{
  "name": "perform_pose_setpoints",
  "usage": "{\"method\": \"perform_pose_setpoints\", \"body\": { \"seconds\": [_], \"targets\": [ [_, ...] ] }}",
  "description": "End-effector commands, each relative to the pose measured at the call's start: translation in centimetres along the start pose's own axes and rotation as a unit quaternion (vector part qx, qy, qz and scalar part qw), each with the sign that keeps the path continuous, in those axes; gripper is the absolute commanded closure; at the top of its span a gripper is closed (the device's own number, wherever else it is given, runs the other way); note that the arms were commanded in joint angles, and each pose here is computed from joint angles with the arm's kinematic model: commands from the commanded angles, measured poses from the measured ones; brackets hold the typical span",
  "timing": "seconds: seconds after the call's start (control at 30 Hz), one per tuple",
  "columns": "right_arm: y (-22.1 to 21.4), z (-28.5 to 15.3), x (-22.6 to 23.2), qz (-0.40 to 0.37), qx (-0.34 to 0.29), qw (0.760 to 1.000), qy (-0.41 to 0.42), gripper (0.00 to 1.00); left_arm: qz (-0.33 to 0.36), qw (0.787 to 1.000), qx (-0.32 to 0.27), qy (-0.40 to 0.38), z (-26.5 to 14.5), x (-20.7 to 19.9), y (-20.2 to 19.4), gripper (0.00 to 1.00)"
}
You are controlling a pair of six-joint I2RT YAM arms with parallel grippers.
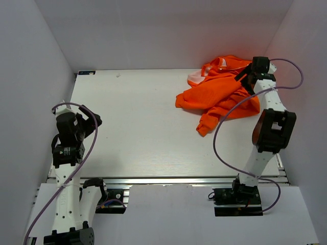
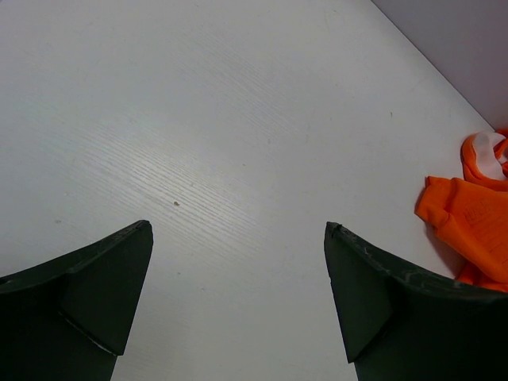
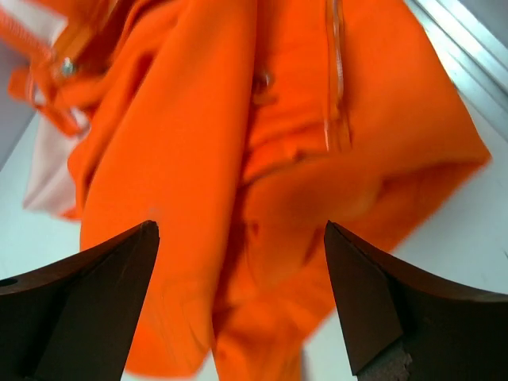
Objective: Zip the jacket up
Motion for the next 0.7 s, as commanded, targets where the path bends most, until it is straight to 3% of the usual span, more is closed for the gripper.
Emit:
{"method": "perform_pose_setpoints", "body": {
  "seconds": [0.0,0.3,0.33,0.4,0.43,0.47,0.57,0.67],
  "targets": [
    [1.5,3.4,0.5,0.026,-0.005,0.999,-0.023,0.11,0.005,1.000,-0.006,0.001,0.2,0.1,0.2,0.02],
    [-0.4,13.1,3.1,0.027,0.057,0.998,0.030,0.11,0.004,1.000,-0.004,-0.004,0.4,0.0,0.0,0.02],
    [-0.6,13.6,3.3,0.029,0.062,0.997,0.038,0.15,0.005,1.000,-0.003,-0.003,0.4,0.0,0.0,0.02],
    [-1.0,14.0,4.4,0.021,0.079,0.993,0.081,0.35,0.004,1.000,-0.004,0.000,0.4,0.1,0.0,0.02],
    [-0.9,13.7,4.9,0.018,0.082,0.991,0.100,0.72,0.004,1.000,-0.003,0.001,0.3,0.1,0.0,0.02],
    [0.1,12.6,6.1,0.013,0.070,0.988,0.136,1.00,0.004,1.000,-0.004,0.004,0.3,0.2,0.1,0.02],
    [4.1,7.9,9.2,-0.004,0.022,0.978,0.207,1.00,0.007,1.000,-0.011,0.006,-0.1,0.2,0.4,0.02],
    [7.5,-0.1,14.0,-0.061,-0.019,0.944,0.325,1.00,0.005,1.000,-0.019,-0.003,-0.5,-0.1,0.7,0.02]
  ]
}}
Point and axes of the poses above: each gripper's point midway between its finger pads, its own z axis out along the fingers, its own x axis along the line the jaws close on, y = z × x, the point moved 5 cm from there along -z, back along the fingers, and after that the axes turned 2 degrees about z, right-handed, at the moved point
